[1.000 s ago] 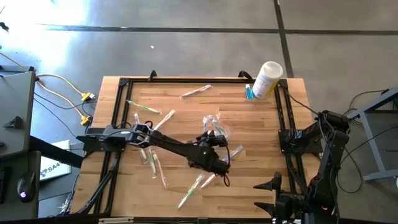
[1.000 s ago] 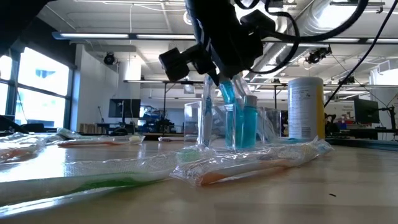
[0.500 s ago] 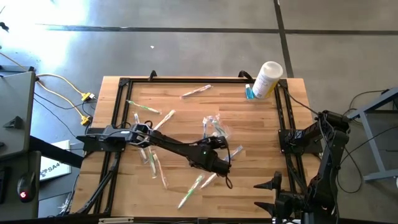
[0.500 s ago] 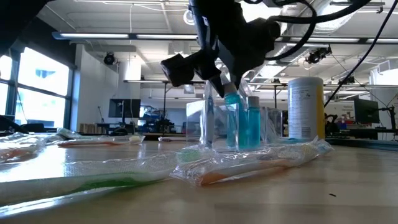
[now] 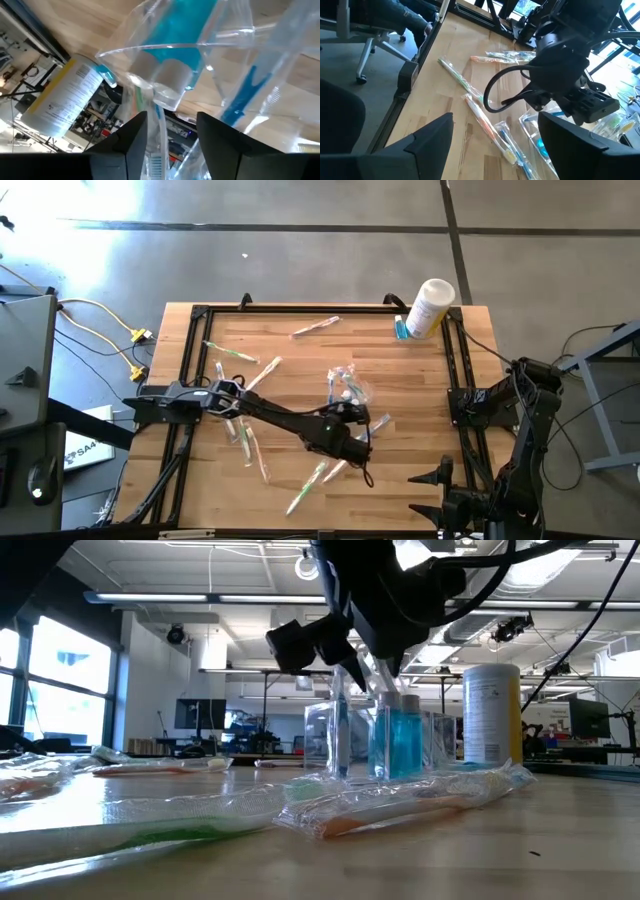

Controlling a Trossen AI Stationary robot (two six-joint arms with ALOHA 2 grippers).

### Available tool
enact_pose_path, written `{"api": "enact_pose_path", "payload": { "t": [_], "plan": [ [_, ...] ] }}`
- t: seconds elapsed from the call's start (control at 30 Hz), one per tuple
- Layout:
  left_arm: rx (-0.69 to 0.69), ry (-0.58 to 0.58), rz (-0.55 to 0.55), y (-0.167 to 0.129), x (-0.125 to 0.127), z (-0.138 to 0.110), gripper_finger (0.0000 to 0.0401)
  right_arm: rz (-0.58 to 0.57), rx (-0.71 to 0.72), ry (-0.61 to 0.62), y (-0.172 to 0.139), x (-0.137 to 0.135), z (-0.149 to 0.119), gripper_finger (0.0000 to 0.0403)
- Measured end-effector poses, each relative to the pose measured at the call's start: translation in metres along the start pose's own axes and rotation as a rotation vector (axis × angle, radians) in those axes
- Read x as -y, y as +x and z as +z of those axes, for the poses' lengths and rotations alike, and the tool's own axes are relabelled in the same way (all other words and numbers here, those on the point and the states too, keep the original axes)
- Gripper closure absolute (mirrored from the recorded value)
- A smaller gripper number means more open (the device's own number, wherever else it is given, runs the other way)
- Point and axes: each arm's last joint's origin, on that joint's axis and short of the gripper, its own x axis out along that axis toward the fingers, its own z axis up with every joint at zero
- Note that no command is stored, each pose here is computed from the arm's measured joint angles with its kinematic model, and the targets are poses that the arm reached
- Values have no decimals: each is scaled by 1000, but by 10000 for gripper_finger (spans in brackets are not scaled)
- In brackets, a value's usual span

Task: Pick & Place toothbrushing station
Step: Put the orange toothbrush into the transparent organizer

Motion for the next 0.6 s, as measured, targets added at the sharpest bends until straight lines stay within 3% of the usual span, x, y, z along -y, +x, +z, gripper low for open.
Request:
{"api": "enact_pose_path", "payload": {
  "t": [0.2,0.33,0.6],
  "plan": [
    [-116,37,89,-7,-2,1,229,0,0,0,0,0,0,119],
    [-124,25,139,-27,-2,0,228,0,0,0,0,0,0,119],
    [-96,-294,234,-83,8,-18,228,17,-15,4,0,-1,0,119]
  ]
}}
